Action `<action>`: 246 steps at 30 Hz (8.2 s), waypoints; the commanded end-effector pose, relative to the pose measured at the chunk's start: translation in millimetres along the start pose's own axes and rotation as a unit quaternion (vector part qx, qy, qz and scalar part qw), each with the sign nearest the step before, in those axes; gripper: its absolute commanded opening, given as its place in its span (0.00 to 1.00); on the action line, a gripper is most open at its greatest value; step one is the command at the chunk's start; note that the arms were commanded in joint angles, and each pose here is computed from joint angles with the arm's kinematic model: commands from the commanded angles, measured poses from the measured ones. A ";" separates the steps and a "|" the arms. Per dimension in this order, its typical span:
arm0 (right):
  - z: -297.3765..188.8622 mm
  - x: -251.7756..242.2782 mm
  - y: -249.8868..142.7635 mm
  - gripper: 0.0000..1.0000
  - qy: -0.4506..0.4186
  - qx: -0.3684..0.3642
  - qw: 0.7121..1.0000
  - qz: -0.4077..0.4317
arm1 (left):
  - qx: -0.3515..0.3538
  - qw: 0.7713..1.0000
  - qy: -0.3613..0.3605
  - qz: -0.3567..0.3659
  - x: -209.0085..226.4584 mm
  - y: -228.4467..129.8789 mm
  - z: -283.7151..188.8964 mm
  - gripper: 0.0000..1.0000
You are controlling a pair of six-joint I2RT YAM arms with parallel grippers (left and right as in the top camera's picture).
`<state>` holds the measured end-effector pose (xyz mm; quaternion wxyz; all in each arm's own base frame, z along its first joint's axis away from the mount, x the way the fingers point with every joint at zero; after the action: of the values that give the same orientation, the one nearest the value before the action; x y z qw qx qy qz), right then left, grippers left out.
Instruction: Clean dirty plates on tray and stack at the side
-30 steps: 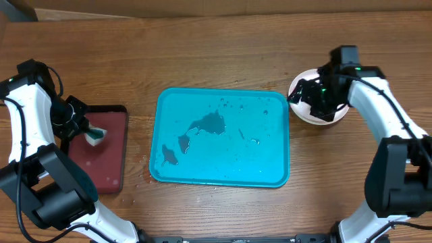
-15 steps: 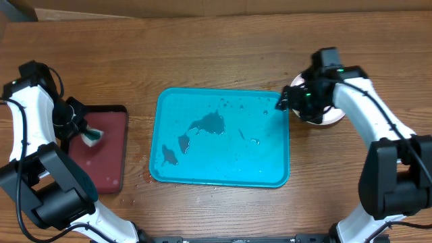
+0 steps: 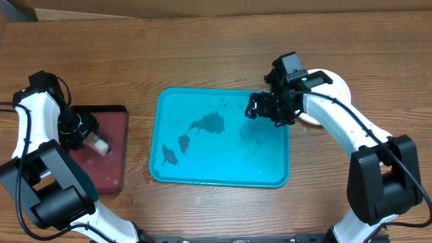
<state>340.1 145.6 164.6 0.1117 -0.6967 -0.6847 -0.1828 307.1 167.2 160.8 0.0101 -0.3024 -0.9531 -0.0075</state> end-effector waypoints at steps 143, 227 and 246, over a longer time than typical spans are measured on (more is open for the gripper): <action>-112.4 -96.6 -194.2 1.00 0.060 -0.646 0.747 -0.142 | -0.222 0.871 -0.316 0.304 62.8 -236.0 -207.2 1.00; -85.0 -127.7 -186.5 1.00 -0.098 -0.649 0.743 -0.126 | -0.381 0.680 -0.362 0.511 21.2 -244.2 -124.3 1.00; -85.0 -127.7 -186.5 1.00 -0.098 -0.649 0.743 -0.126 | -0.571 0.661 -0.381 0.305 31.6 -227.1 -25.1 1.00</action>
<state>146.4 3.0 174.0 -0.4533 -0.5208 -0.4932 -0.5291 151.4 -10.7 196.6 -0.5294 -0.5682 -0.4721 -0.4171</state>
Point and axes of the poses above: each gripper's point midway between its finger pads, its own z axis out along the fingers, its own x axis along the line the jaws close on, y = z × x, the point moved 10 cm from there along -z, back along the fingers
